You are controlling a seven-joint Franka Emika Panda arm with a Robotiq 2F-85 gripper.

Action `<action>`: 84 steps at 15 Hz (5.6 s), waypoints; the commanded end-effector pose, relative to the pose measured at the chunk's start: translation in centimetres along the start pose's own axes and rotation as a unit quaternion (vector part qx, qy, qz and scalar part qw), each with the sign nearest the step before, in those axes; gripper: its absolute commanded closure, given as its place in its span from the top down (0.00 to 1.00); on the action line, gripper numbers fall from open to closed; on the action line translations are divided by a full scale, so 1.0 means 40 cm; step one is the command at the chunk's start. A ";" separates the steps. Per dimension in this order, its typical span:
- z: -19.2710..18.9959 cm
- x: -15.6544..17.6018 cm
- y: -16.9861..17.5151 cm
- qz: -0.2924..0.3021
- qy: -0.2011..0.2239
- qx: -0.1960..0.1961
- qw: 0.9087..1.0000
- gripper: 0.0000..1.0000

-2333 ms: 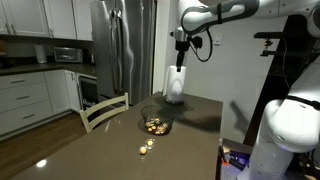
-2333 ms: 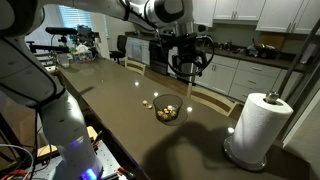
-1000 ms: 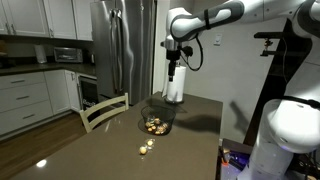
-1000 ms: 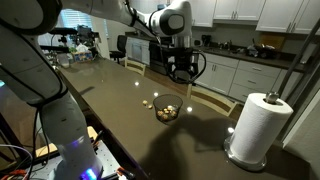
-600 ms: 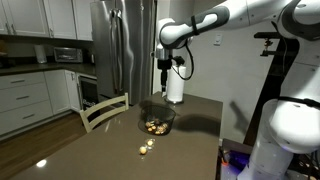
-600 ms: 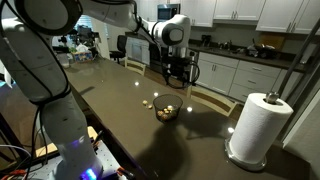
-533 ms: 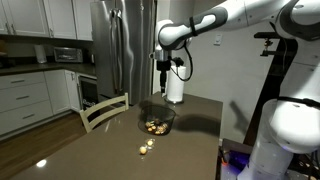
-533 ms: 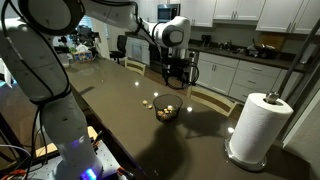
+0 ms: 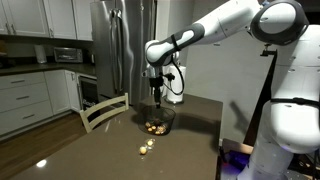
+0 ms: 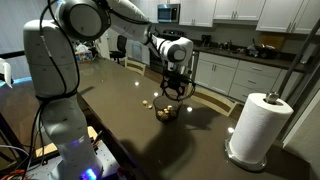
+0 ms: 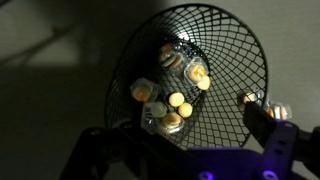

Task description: Take a packet out of the basket and put it on the counter

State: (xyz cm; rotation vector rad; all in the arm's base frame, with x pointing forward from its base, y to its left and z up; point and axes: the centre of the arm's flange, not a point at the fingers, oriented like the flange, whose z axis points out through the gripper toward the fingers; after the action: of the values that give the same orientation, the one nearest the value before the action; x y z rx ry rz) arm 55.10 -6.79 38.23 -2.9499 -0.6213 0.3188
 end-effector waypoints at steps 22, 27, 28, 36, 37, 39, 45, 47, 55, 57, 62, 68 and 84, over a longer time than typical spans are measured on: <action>0.293 0.089 0.025 0.017 -0.114 0.098 0.989 1.00; 0.325 0.087 0.024 0.027 -0.133 0.105 0.985 0.98; 0.329 0.086 0.025 0.028 -0.135 0.107 0.985 0.74; 0.328 0.082 0.026 0.032 -0.143 0.111 0.983 0.28; 0.327 0.083 0.025 0.032 -0.142 0.110 0.983 0.22; 0.323 0.083 0.020 0.032 -0.142 0.109 0.983 0.09; 0.287 0.085 0.005 0.032 -0.131 0.098 0.986 0.02; 0.273 0.087 0.001 0.031 -0.126 0.095 0.987 0.04; 0.201 0.087 -0.020 0.028 -0.107 0.076 0.991 0.03; 0.171 0.084 -0.035 0.028 -0.099 0.066 0.992 0.04; 0.077 0.076 -0.095 0.014 -0.067 0.038 0.997 0.03; -0.014 0.073 -0.226 -0.031 -0.035 0.003 0.999 0.03; 0.120 0.109 -0.492 -0.211 -0.025 -0.003 0.977 0.03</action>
State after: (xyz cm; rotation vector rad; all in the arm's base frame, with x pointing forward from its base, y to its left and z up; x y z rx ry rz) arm 51.30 13.23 36.13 -2.7662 -1.1332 0.4172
